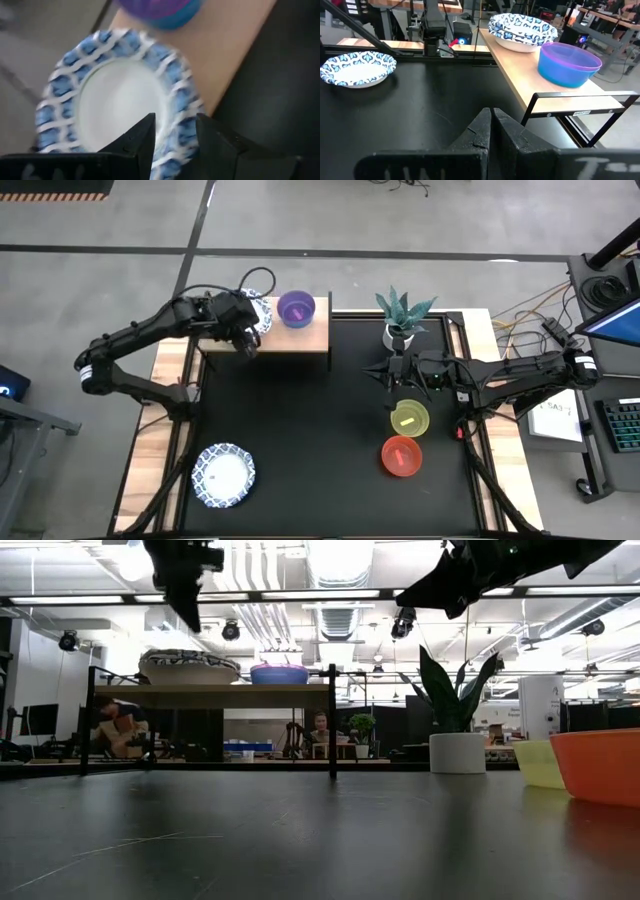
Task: Place and stack bowls onto a shelf
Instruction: Stack the small yellow bowl on top of the small purple bowl on the shelf
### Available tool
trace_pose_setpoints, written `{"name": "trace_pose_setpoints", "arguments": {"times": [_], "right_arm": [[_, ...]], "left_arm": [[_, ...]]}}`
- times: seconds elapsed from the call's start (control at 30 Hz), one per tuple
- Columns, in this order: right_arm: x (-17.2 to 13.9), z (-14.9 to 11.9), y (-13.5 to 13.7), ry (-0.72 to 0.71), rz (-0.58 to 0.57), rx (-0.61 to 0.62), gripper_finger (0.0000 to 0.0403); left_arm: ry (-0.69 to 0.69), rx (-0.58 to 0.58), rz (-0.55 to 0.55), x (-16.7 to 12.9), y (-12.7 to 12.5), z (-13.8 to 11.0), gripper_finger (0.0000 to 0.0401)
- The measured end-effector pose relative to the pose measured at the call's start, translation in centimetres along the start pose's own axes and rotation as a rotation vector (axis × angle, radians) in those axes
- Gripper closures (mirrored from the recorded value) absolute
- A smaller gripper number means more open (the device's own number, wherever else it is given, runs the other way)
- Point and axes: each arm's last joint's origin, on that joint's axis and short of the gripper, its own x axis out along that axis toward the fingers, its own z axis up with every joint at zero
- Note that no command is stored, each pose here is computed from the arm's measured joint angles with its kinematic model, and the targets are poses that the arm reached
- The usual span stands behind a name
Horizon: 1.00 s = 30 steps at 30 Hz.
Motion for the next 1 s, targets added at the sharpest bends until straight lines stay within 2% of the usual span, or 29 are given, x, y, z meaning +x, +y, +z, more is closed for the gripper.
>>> {"name": "trace_pose_setpoints", "arguments": {"times": [0.17, 0.47, 0.67, 0.83, 1.0], "right_arm": [[0.0, 0.0, 0.0, 0.0, 0.0, 0.056, 0.0394], [0.0, 0.0, 0.0, 0.004, 0.0, 0.182, 0.0394], [0.0, 0.0, 0.0, 0.004, -0.009, 0.249, 0.0394], [0.1, 0.2, 0.0, -0.001, -0.009, 0.286, 0.0394], [0.8, 1.4, 0.0, 0.011, -0.009, 0.284, 0.0394]], "left_arm": [[-0.183, -0.013, -0.188, -1.6, -1.6, 0.0, 0.0276], [-0.484, 0.092, -0.328, -2.8, -5.8, -2.2, 0.0276], [-0.639, 0.229, -0.359, -1.7, -7.9, -4.0, 0.0276], [-0.731, 0.273, -0.34, -0.3, -8.6, -4.8, 0.0276], [-0.755, 0.301, -0.322, 0.5, -8.9, -5.4, 0.0276]]}}
